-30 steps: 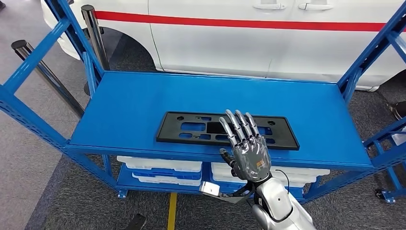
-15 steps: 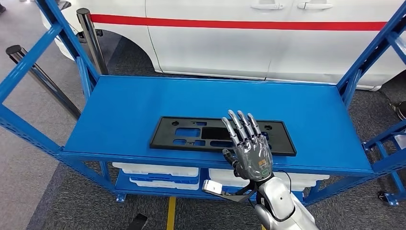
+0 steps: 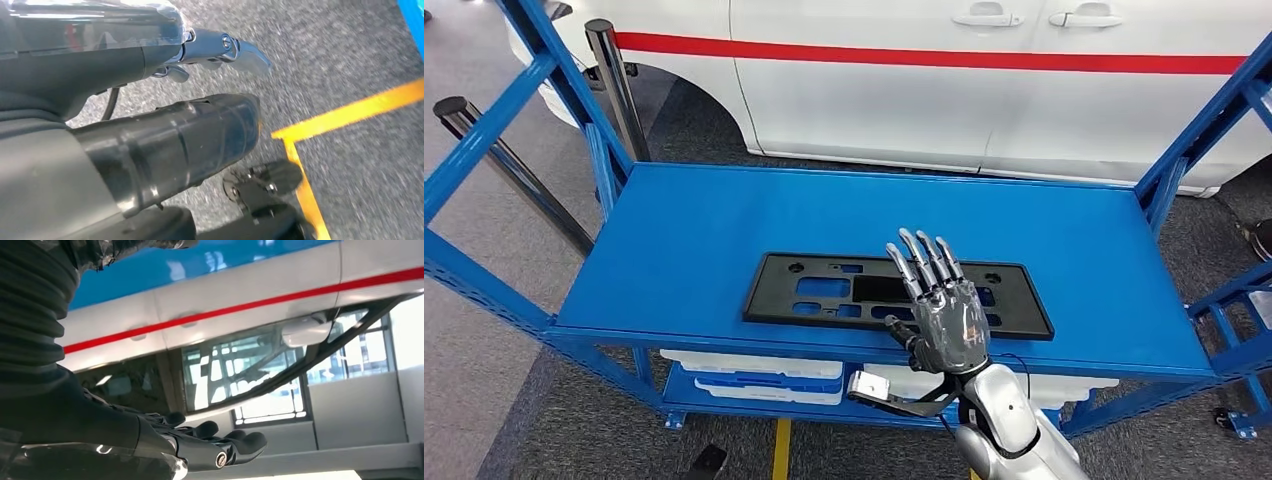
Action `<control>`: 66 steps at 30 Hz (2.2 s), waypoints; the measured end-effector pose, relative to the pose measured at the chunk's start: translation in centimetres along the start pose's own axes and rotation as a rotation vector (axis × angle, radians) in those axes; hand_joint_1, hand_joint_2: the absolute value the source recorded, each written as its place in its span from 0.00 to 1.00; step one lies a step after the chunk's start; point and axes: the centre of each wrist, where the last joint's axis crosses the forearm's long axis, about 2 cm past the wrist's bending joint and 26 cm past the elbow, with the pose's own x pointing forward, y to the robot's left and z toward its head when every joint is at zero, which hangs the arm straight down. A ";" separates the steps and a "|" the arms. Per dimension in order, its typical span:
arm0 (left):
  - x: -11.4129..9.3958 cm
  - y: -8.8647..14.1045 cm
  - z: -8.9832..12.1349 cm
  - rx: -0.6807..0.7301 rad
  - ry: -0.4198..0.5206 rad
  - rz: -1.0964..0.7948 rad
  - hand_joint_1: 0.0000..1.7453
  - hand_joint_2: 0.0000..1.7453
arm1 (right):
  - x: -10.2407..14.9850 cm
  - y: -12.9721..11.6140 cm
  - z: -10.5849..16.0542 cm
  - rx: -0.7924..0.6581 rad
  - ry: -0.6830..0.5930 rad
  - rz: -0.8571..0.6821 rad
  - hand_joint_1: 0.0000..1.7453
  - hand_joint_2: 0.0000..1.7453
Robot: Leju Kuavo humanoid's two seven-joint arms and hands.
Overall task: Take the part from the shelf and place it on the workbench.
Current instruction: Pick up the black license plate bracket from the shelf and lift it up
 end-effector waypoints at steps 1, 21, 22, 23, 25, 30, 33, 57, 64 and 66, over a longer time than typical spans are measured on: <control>0.0 0.0 0.0 0.011 0.007 -0.009 0.00 0.00 | 0.0 0.0 0.0 0.012 0.001 -0.016 0.00 1.00; 0.6 0.0 -0.2 0.037 0.011 -0.158 0.00 0.00 | -0.6 0.4 -3.5 0.167 -0.098 -0.176 0.00 1.00; 0.6 0.0 -0.2 0.037 0.011 -0.159 0.00 0.00 | -0.6 0.5 -3.6 0.174 -0.100 -0.181 0.00 1.00; 0.6 0.0 -0.2 0.037 0.012 -0.160 0.00 0.00 | -0.5 0.5 -3.7 0.182 -0.101 -0.189 0.00 1.00; 0.6 0.0 -0.2 0.037 0.014 -0.160 0.00 0.00 | -0.4 0.7 -4.0 0.202 -0.108 -0.206 0.00 1.00; 0.7 0.1 -0.3 0.037 0.018 -0.163 0.00 0.00 | -0.2 1.1 -4.9 0.264 -0.137 -0.253 0.00 1.00; 0.8 0.1 -0.3 0.036 0.021 -0.165 0.00 0.00 | -0.1 1.4 -5.3 0.293 -0.152 -0.281 0.00 1.00; 1.0 0.0 -0.3 0.031 0.032 -0.172 0.00 0.00 | 0.6 2.7 -6.3 0.430 -0.198 -0.430 0.00 1.00; 1.0 0.0 -0.3 0.033 0.032 -0.167 0.00 0.00 | 0.3 2.9 -7.0 0.507 -0.224 -0.427 0.00 1.00; 1.0 0.0 -0.3 0.033 0.033 -0.167 0.00 0.00 | 0.2 2.9 -7.2 0.518 -0.226 -0.420 0.00 1.00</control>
